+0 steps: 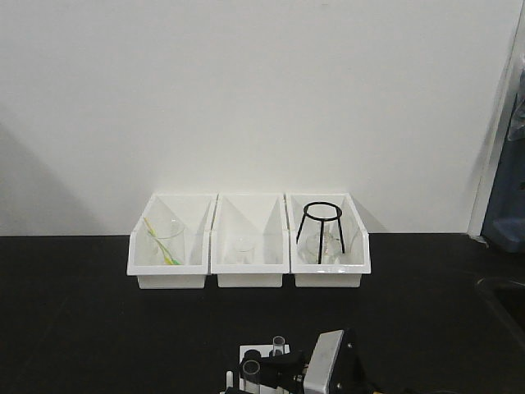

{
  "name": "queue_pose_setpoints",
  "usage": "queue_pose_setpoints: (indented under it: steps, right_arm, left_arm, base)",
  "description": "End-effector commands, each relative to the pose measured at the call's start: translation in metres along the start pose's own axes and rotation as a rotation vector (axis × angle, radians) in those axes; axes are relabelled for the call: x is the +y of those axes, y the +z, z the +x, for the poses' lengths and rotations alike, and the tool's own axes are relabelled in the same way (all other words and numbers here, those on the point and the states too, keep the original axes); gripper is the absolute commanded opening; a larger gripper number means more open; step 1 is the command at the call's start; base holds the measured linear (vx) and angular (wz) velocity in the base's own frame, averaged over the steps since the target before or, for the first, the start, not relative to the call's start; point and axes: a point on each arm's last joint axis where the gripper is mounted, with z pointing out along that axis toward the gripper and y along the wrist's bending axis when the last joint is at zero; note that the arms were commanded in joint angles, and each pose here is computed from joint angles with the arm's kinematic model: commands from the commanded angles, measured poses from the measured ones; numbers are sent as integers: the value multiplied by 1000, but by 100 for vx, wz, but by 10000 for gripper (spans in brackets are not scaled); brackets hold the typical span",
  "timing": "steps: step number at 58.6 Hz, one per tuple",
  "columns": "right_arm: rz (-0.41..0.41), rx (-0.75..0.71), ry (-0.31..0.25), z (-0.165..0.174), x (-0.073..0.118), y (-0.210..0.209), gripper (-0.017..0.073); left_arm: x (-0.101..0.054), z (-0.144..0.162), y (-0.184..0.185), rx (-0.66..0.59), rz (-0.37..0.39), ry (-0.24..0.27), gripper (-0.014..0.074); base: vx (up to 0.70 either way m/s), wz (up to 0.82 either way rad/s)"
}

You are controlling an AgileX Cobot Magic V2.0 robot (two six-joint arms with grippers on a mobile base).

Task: Flip and reinsert test tube from rack
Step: 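Lower the flipped test tube into a hole of the rack, then open the right gripper and raise it away from the tube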

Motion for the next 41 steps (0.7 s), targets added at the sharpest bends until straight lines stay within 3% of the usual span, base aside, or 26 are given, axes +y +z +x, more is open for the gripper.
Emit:
queue_pose_setpoints:
  steps: [1,11,22,28,38,41]
  right_arm:
    - [18,-191,-36,-32,-4,-1,398]
    - [54,-254,-28,-51,-5,-6,406]
    - [134,-291,-12,-95,-3,-23,370]
    - [175,-265,-18,-124,4,-38,261]
    - [287,-166,-11,-159,22,-73,-19]
    - [316,-136,9,-161,29,-84,-17]
  left_arm:
    - [-1,-9,-1,-87,13,-14,-6]
    - [-1,-9,-1,-87,13,-14,-6]
    - [-1,-9,-1,-87,13,-14,-6]
    - [-1,-9,-1,-87,13,-14,-6]
    - [-1,-9,-1,-87,13,-14,-6]
    - [-1,-9,-1,-87,13,-14,-6]
  base:
    - [0,0]
    - [0,0]
    - [0,0]
    - [0,0]
    - [0,0]
    - [0,0]
